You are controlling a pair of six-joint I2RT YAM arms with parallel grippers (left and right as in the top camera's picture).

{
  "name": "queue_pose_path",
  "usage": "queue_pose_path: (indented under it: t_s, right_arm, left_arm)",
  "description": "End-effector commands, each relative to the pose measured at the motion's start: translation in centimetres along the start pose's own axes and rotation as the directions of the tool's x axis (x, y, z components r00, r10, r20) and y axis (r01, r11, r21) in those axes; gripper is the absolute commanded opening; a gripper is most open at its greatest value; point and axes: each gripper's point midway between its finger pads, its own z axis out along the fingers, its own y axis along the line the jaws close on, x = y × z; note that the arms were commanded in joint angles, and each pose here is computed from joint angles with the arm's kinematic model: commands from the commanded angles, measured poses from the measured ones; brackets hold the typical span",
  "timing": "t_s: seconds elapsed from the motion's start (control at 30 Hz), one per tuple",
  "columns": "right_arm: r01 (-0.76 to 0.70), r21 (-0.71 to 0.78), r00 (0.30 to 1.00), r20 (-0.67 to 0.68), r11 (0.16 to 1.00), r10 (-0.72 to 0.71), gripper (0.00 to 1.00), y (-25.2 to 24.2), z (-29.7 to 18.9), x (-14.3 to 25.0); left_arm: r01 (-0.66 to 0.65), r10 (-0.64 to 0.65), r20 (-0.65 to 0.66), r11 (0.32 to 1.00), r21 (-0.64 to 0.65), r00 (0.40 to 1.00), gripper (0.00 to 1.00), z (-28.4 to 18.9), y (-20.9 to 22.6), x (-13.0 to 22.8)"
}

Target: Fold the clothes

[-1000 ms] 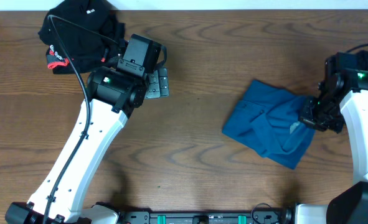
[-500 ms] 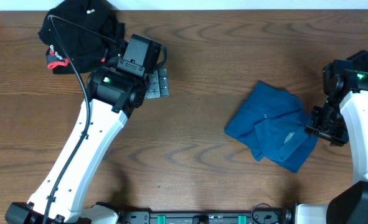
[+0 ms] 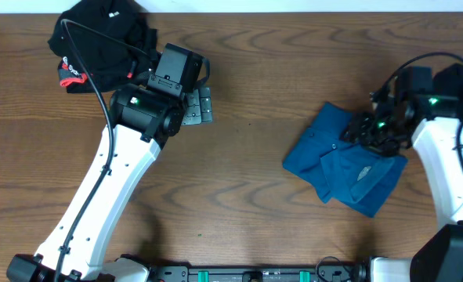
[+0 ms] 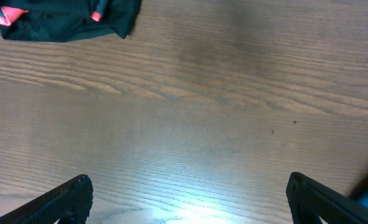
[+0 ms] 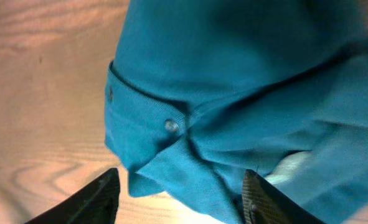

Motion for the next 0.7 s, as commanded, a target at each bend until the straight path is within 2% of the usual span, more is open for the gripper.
queue_pose_path:
  t_s: [0.0,0.43,0.47,0.6,0.67]
  right_arm:
    - [-0.028,-0.048,0.998,-0.058,0.998,0.025,0.56,1.1,2.3,2.3]
    - [-0.026,0.087,0.994,-0.103,0.996,0.035,0.55,-1.9,5.4,5.2]
    - [-0.025,0.088,0.994,-0.107,0.996,0.035,0.53,-2.0,5.6,5.4]
    - [-0.028,0.099,0.993,-0.114,0.995,0.039,0.29,-2.5,6.1,5.9]
    - [-0.035,0.101,0.992,-0.117,0.994,0.047,0.23,-2.5,6.1,6.0]
  left_arm:
    - [-0.015,0.015,-0.035,1.000,-0.015,0.999,0.99,0.9,0.2,0.9]
    - [-0.018,0.017,-0.045,1.000,-0.019,0.999,0.99,1.3,0.1,1.0]
    - [-0.018,0.017,-0.045,1.000,-0.020,0.999,0.99,1.3,0.1,1.0]
    - [-0.019,0.018,-0.045,1.000,-0.020,0.999,0.99,1.3,0.1,1.0]
    - [-0.019,0.018,-0.046,1.000,-0.020,0.999,0.99,1.3,0.1,1.0]
